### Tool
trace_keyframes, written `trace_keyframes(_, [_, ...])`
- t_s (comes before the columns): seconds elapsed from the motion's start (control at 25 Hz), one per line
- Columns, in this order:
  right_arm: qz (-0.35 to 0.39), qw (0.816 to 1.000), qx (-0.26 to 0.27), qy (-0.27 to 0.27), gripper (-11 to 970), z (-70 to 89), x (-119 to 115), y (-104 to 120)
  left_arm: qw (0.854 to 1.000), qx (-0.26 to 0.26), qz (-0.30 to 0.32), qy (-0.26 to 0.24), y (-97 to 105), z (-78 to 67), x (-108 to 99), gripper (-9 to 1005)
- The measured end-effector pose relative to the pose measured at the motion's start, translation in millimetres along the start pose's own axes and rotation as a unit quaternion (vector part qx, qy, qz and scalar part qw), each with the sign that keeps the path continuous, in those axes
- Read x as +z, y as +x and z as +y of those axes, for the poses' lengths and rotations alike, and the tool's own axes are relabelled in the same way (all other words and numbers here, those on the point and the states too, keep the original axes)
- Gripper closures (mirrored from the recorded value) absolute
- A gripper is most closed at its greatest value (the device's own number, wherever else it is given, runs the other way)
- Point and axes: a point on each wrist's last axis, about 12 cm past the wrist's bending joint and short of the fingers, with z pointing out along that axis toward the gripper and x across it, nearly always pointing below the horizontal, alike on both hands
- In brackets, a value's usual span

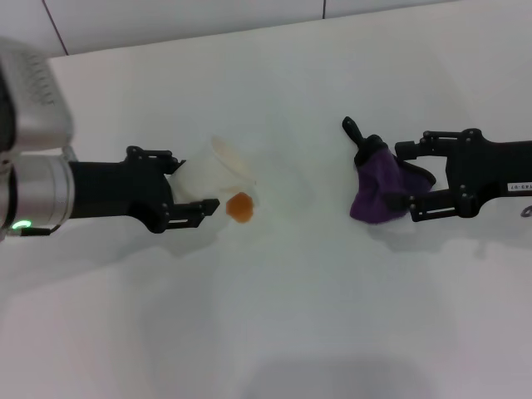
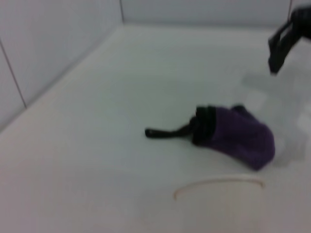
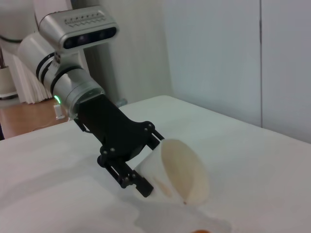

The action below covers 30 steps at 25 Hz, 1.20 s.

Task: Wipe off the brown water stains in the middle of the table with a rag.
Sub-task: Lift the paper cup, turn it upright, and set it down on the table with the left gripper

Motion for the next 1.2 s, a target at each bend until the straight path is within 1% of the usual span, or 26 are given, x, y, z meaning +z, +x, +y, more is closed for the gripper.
trace_keyframes(0.16, [0.0, 1.0, -0.004, -0.004, 120, -1.4, 3, -3, 0.997, -0.029, -0.066, -0.013, 21, -3.0, -5, 359])
trace_keyframes(0.24, [0.001, 1.0, -0.005, -0.005, 120, -1.6, 4, -4, 0.995, -0.037, -0.087, -0.016, 30, -4.7, -5, 359])
trace_keyframes(0.36, [0.002, 1.0, -0.008, -0.011, 120, -1.4, 7, -6, 0.993, -0.039, -0.113, -0.019, 42, -9.9, -1, 358])
trace_keyframes(0.56, [0.003, 1.0, -0.004, -0.013, 120, -1.3, 8, -7, 0.988, -0.034, -0.148, -0.031, 55, -19.9, 4, 358])
trace_keyframes(0.72, [0.003, 1.0, 0.001, -0.014, 120, -1.1, 8, -7, 0.985, -0.036, -0.162, -0.053, 70, -28.5, -3, 359])
trace_keyframes(0.88, [0.003, 1.0, 0.007, -0.014, 120, -0.7, 9, -5, 0.983, -0.039, -0.164, -0.068, 84, -35.9, -7, 358])
trace_keyframes(1.08, [0.007, 1.0, 0.018, -0.023, 120, 1.1, 13, -2, 0.98, -0.034, -0.174, -0.086, 97, -44.3, -3, 358])
trace_keyframes(1.2, [0.011, 0.999, 0.023, -0.029, 120, 2.0, 16, -3, 0.979, -0.028, -0.177, -0.093, 99, -46.4, 1, 357])
